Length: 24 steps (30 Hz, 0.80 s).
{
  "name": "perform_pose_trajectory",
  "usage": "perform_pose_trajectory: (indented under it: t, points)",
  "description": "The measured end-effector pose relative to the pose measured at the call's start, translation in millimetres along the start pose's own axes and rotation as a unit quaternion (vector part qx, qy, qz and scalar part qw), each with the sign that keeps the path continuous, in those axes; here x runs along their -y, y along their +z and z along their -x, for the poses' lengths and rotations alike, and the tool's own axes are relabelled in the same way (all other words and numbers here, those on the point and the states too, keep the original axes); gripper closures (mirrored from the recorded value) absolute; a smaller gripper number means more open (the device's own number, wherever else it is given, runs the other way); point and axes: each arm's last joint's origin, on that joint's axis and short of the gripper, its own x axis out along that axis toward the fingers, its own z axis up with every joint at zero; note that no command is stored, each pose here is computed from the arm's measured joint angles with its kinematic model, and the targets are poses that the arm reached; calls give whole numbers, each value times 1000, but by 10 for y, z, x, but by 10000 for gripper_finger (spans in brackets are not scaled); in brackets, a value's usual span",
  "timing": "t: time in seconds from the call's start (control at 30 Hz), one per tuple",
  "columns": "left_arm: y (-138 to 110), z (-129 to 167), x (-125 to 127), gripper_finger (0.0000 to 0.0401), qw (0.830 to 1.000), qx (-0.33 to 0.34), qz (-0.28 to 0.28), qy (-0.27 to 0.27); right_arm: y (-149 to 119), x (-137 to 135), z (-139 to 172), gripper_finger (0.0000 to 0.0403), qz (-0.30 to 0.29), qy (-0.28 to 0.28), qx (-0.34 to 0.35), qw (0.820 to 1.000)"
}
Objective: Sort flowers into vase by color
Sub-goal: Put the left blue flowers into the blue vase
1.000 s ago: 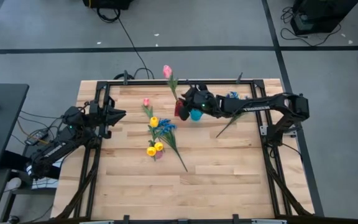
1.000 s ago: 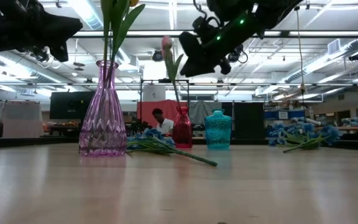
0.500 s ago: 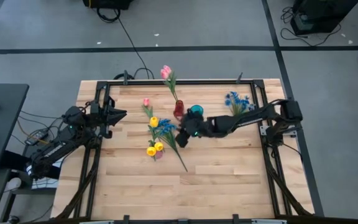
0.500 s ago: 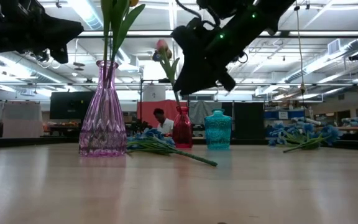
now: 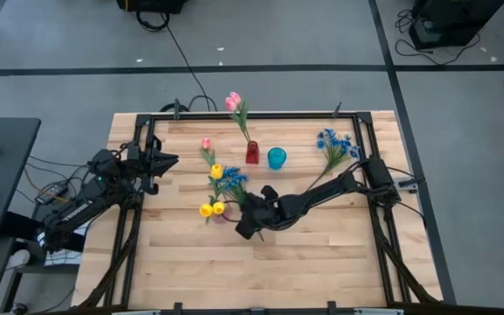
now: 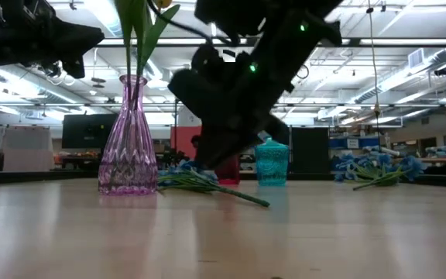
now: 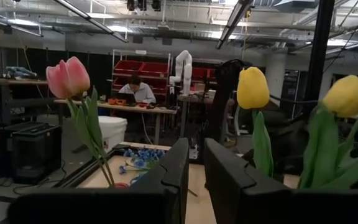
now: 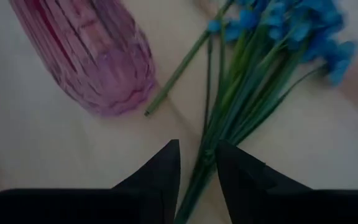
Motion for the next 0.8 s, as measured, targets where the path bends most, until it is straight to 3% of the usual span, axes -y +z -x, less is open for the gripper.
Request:
perform_pose_trajectory:
  t: [0.2, 0.37, 0.67, 0.8]
  points:
    - [0, 0, 0, 347, 1000, 0, 0, 0, -27, -43, 34, 286, 8, -13, -8, 1000]
    - [-1, 0, 0, 347, 1000, 0, 0, 0, -100, 0, 27, 278, 25, -14, -62, 998]
    - [-2, 0, -1, 347, 1000, -1, 0, 0, -103, 3, 28, 187, 25, -16, -61, 998]
    - [-2, 0, -1, 347, 1000, -1, 0, 0, -111, -5, 28, 170, 23, -2, -76, 997]
